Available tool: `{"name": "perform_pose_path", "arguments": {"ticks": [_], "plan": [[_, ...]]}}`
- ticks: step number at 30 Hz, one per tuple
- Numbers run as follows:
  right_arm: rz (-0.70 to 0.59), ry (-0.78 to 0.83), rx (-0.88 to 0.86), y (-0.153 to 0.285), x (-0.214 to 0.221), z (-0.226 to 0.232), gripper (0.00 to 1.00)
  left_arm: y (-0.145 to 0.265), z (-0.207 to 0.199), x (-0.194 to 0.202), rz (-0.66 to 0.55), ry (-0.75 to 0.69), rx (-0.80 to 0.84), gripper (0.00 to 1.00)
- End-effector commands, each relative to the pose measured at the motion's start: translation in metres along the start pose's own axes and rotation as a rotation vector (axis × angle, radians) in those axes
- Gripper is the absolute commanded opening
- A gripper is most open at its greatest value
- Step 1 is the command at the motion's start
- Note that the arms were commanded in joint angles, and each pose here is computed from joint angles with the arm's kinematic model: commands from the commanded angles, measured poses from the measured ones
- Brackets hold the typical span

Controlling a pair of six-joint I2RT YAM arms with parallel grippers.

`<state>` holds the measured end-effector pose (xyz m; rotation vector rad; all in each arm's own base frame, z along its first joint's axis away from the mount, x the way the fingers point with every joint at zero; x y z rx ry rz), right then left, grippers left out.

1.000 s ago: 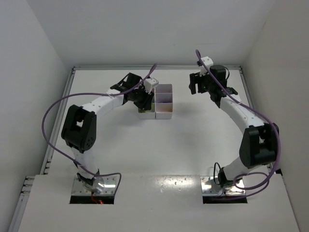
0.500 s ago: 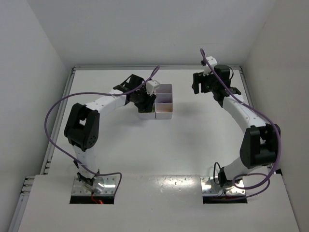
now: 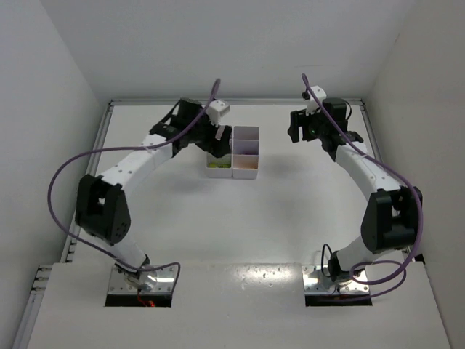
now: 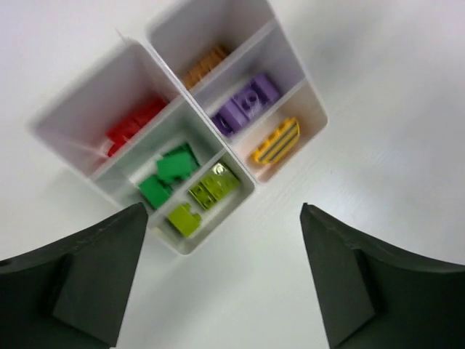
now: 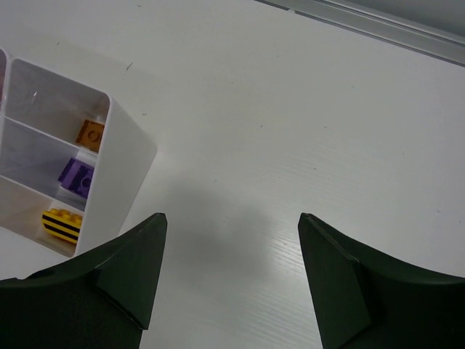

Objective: Sort the legos into containers by color

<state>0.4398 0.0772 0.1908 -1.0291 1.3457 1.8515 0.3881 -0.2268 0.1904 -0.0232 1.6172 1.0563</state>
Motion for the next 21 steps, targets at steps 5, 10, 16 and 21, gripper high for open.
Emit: {"name": "perform_pose_path", "arguments": {"ticks": [5,10,16,21], "plan": [[0.029,-0.119,-0.006,0.025,0.02,-0.029,0.73,0.071,0.055,0.013,-0.078,0.209,-0.228,1.0],[0.103,-0.2,0.016,0.038,0.067,-0.064,0.73,0.081,0.083,0.091,0.053,0.366,-0.302,1.0],[0.134,-0.197,0.04,0.044,0.087,-0.075,0.73,0.083,0.095,0.143,0.14,0.429,-0.37,1.0],[0.113,-0.195,0.039,0.05,0.082,-0.075,0.73,0.086,0.102,0.161,0.146,0.418,-0.403,1.0]]}}
Point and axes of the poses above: each gripper's point midway between its finger pads, its own y axis back along the fingers, its own z axis along the line the jaws close on, x = y × z, the point moved 2 cm from there along y, back along the fingers, and after that the axes turned 12 degrees about -y, right-handed, at the moved point
